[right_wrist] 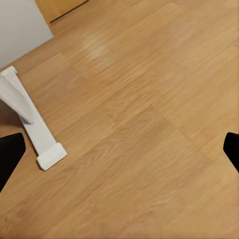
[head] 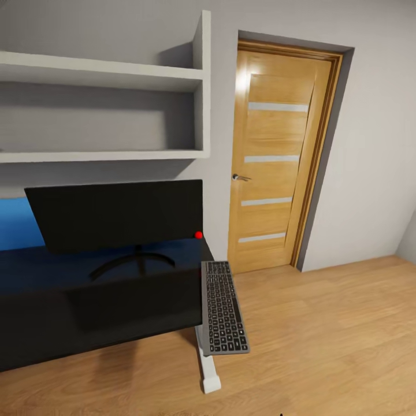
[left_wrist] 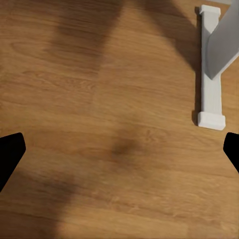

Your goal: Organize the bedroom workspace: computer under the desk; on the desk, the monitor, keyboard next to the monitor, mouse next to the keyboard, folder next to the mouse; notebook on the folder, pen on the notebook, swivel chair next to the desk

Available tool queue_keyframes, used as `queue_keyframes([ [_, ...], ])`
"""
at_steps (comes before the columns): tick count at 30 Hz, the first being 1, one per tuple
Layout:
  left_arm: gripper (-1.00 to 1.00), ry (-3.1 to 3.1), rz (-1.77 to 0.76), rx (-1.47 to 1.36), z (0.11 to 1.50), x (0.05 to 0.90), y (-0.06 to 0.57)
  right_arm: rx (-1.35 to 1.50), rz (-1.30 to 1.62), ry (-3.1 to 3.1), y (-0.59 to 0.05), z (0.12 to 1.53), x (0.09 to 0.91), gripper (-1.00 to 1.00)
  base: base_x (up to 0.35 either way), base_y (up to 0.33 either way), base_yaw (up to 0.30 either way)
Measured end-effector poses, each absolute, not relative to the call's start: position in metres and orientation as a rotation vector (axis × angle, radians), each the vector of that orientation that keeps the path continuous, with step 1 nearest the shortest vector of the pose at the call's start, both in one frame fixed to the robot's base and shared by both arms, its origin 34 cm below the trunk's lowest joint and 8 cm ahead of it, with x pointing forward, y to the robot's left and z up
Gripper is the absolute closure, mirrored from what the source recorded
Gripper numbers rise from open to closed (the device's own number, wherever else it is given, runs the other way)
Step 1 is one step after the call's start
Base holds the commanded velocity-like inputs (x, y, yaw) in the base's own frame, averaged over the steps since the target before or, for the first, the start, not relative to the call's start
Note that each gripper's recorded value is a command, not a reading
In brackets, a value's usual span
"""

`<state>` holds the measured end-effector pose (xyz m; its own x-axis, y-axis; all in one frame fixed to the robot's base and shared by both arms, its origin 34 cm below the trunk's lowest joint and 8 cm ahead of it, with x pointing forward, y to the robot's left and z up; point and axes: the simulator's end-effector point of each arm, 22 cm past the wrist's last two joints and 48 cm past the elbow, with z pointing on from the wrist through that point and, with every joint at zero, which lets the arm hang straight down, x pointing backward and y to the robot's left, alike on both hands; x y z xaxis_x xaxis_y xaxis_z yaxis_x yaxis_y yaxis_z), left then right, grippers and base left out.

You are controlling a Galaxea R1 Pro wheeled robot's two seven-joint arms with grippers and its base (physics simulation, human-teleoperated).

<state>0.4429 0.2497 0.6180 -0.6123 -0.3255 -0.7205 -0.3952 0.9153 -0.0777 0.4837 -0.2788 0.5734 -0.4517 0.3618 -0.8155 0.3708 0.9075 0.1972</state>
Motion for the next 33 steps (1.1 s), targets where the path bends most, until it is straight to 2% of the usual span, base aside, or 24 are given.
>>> queue_keyframes([
  [13,-1.0,2.293,0.116,-0.51,0.613,0.4392,0.2483,0.526,-0.016,2.098,-0.2786,0.5676,0.4791,-1.0,0.077,-0.021,0.149],
  [33,-1.0,2.299,0.12,-0.509,0.6105,0.4371,0.2485,0.527,-0.019,2.1,-0.2796,0.5664,0.4779,-1.0,0.001,-0.297,0.014],
])
